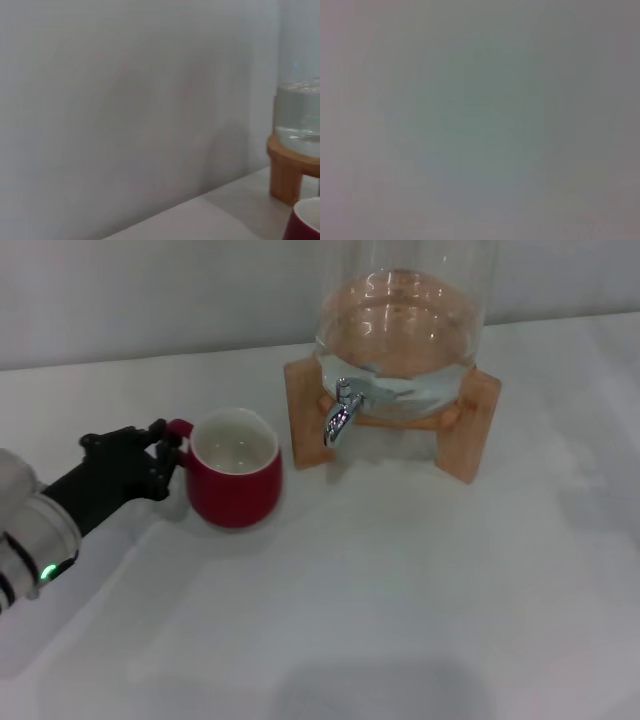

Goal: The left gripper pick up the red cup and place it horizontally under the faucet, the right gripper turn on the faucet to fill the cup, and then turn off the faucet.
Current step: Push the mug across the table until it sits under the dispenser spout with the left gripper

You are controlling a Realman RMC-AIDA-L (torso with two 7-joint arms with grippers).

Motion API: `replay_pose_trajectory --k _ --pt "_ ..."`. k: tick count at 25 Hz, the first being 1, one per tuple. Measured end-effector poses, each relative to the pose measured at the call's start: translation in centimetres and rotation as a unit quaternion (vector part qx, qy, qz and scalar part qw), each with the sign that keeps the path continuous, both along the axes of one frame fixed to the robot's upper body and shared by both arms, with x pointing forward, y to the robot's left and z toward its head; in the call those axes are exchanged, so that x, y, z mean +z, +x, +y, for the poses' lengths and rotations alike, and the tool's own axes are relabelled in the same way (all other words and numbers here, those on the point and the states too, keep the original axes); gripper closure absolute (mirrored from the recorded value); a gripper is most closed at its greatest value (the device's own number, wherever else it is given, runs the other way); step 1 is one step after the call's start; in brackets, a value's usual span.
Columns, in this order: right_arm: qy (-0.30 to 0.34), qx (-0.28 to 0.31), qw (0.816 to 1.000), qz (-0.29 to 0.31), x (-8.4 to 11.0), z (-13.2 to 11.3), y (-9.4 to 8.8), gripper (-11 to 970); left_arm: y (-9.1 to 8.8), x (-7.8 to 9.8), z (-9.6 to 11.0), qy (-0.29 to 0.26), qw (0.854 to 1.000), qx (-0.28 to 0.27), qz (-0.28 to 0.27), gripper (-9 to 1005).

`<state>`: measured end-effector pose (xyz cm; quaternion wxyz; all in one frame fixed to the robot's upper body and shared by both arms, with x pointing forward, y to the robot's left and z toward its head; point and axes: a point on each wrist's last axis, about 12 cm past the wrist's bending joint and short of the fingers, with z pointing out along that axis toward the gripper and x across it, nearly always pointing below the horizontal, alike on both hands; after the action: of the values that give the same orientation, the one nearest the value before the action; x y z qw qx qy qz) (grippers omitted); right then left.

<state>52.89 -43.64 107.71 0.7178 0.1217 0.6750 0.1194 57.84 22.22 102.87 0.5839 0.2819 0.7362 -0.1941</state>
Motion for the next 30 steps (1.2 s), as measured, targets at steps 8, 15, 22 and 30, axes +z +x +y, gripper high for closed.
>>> replay_pose_trajectory --k 8,15,22,30 --pt "0.0 0.001 1.0 -0.001 0.0 0.1 0.1 329 0.2 0.3 -1.8 0.001 0.999 -0.034 0.003 842" --pt "0.0 0.001 1.0 -0.001 0.0 0.1 0.1 329 0.1 0.2 -2.6 0.005 0.998 -0.054 0.007 842" --pt "0.0 0.002 1.0 -0.002 0.1 0.2 0.1 329 -0.2 0.1 -3.2 0.007 0.997 -0.07 0.014 843" --pt "0.0 0.003 1.0 -0.003 0.1 0.2 0.2 328 0.3 0.4 -3.9 0.01 0.996 -0.084 0.024 843"
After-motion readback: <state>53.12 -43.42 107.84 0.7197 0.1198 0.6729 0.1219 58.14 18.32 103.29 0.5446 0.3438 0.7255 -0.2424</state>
